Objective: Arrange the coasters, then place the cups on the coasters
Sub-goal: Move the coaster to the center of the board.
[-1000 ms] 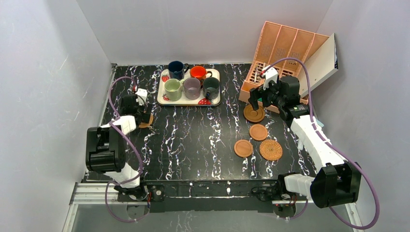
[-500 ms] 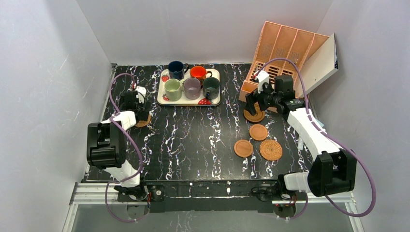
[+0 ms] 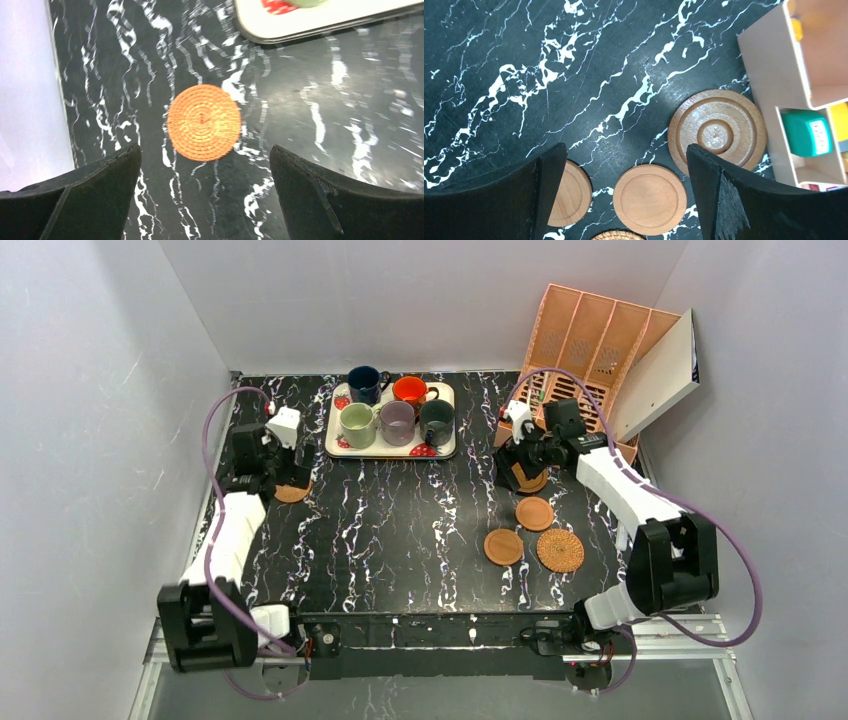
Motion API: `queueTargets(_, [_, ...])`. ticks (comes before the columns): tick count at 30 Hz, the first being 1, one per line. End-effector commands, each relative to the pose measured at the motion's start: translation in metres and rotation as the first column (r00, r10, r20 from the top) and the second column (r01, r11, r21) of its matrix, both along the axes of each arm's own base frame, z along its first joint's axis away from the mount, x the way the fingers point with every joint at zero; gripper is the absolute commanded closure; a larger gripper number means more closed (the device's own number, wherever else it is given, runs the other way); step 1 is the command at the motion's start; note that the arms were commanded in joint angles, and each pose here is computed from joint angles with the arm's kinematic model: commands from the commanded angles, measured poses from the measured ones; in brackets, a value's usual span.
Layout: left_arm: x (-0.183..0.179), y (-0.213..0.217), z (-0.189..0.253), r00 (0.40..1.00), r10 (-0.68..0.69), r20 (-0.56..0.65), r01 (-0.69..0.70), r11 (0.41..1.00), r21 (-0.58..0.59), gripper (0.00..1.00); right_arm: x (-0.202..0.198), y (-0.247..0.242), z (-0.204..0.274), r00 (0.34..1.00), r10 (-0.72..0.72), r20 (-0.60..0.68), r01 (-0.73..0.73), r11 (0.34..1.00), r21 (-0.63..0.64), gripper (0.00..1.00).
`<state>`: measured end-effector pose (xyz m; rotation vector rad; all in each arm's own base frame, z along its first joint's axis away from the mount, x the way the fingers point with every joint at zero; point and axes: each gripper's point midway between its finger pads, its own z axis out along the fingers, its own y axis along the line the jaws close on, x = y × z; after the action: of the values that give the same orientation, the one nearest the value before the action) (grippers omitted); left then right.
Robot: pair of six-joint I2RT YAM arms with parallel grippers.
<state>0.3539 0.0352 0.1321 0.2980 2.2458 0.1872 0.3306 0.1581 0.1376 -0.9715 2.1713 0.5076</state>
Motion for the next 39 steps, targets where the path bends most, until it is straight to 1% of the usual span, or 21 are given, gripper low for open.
queueTargets(1, [-0.051,-0.050,-0.001,0.967,-0.250,-0.051,0.239,0.959,-0.154,0.02,0.000,0.007,0.001,0.999,0.046,-0.030,-0.046,0.999,-0.006,0.01])
queueTargets(6, [-0.069,-0.053,-0.007,0.961,-0.263,-0.082,0.247,0.955,-0.164,0.02,-0.009,0.008,-0.015,0.992,0.073,-0.106,-0.077,0.996,-0.035,0.01])
queueTargets(10, [-0.077,-0.065,-0.004,0.951,-0.302,-0.062,0.282,0.934,-0.220,0.02,-0.022,0.005,-0.033,0.979,0.108,-0.172,-0.127,0.986,-0.103,0.01])
queueTargets(13, [-0.082,-0.077,-0.003,0.941,-0.337,-0.036,0.315,0.910,-0.271,0.02,-0.029,0.005,-0.047,0.975,0.130,-0.179,-0.160,0.973,-0.167,0.01])
queueTargets(16, [-0.084,-0.085,-0.008,0.933,-0.359,-0.013,0.339,0.891,-0.302,0.02,-0.034,0.010,-0.055,0.971,0.150,-0.188,-0.186,0.964,-0.192,0.01])
queueTargets(19, [-0.085,-0.087,-0.012,0.932,-0.363,-0.015,0.340,0.887,-0.312,0.02,-0.035,0.011,-0.061,0.969,0.147,-0.199,-0.190,0.957,-0.218,0.01])
queueTargets(23, [-0.088,-0.095,-0.014,0.919,-0.395,-0.010,0.367,0.862,-0.350,0.02,-0.035,0.010,-0.066,0.968,0.144,-0.203,-0.192,0.952,-0.237,0.01])
queueTargets(26, [-0.082,-0.089,-0.012,0.929,-0.370,0.002,0.351,0.880,-0.319,0.02,-0.035,0.009,-0.067,0.969,0.142,-0.200,-0.189,0.953,-0.239,0.01])
queueTargets(29, [-0.065,-0.076,-0.009,0.955,-0.293,0.042,0.294,0.917,-0.270,0.02,-0.033,0.010,-0.067,0.971,0.137,-0.194,-0.182,0.953,-0.240,0.01])
queueTargets(30, [-0.060,-0.073,-0.010,0.963,-0.266,0.044,0.268,0.924,-0.274,0.02,-0.033,0.009,-0.069,0.972,0.135,-0.195,-0.181,0.953,-0.243,0.01])
queueTargets(34, [-0.058,-0.078,-0.025,0.961,-0.277,-0.018,0.256,0.911,-0.322,0.02,-0.032,0.008,-0.071,0.972,0.128,-0.196,-0.176,0.950,-0.257,0.01])
queueTargets(39, [-0.062,-0.076,-0.037,0.961,-0.271,-0.049,0.242,0.915,-0.323,0.02,-0.030,0.006,-0.069,0.977,0.124,-0.173,-0.169,0.946,-0.276,0.01])
